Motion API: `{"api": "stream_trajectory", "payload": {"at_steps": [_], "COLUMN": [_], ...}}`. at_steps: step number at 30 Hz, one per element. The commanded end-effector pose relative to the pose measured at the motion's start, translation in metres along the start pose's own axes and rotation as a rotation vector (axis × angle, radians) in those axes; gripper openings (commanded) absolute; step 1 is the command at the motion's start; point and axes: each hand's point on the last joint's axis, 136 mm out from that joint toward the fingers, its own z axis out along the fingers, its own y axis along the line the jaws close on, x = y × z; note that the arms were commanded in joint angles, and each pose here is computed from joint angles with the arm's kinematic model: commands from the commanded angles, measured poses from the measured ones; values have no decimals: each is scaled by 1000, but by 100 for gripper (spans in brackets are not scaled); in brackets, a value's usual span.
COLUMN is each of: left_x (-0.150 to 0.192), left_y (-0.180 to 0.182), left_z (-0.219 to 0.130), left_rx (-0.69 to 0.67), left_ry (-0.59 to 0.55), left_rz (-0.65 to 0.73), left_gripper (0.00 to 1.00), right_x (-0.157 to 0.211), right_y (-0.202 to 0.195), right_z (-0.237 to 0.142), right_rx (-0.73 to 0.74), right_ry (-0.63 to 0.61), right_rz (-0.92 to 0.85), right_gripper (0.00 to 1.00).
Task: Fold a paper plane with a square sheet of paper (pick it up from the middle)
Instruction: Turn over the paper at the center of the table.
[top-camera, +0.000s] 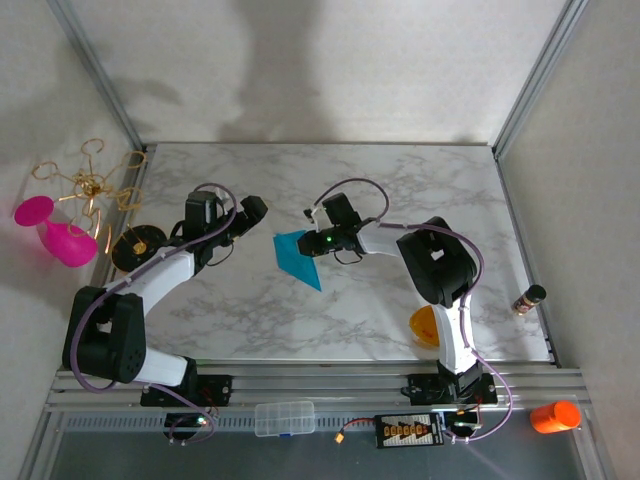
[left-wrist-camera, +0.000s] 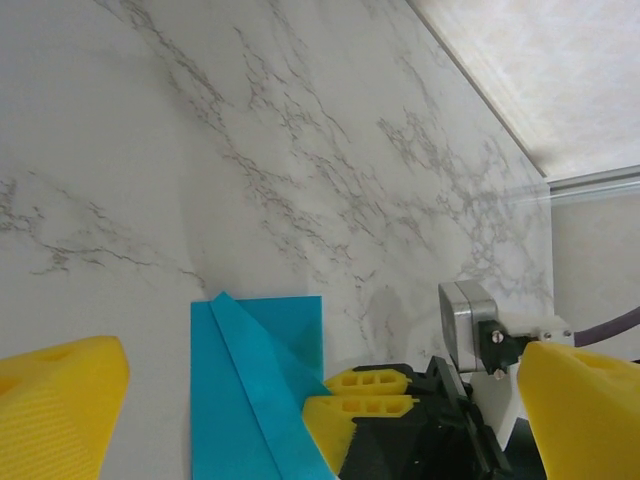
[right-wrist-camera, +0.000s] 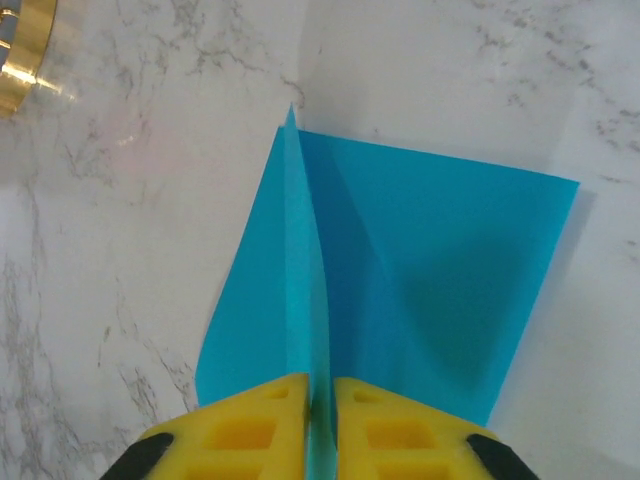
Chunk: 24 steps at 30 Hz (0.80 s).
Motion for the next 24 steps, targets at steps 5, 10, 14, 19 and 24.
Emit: {"api": "stream_trajectory", "payload": {"at_steps": [5, 10, 14, 19, 24], "left_x": [-2, 10, 26, 43, 53], "left_y": [-26, -63, -80, -102, -120], "left_z": [-20, -36, -42, -47, -45], "left_rx": [140, 334, 427, 520, 588], "left_ry": [-29, -27, 8, 50, 80], "left_rz": [-10, 15, 26, 78, 113], "left_gripper": [99, 100, 99, 98, 91], "right_x": [-39, -69, -82, -90, -90], "right_y": [23, 51, 66, 86, 102], "right_z": [-46, -89, -113, -131, -143], "right_rx": [-76, -178, -255, -370, -469], "right_ry": [-196, -364, -449, -480, -478], "right_rz": [-18, 1, 43, 94, 139], "right_gripper": [1, 2, 2, 3, 4]}}
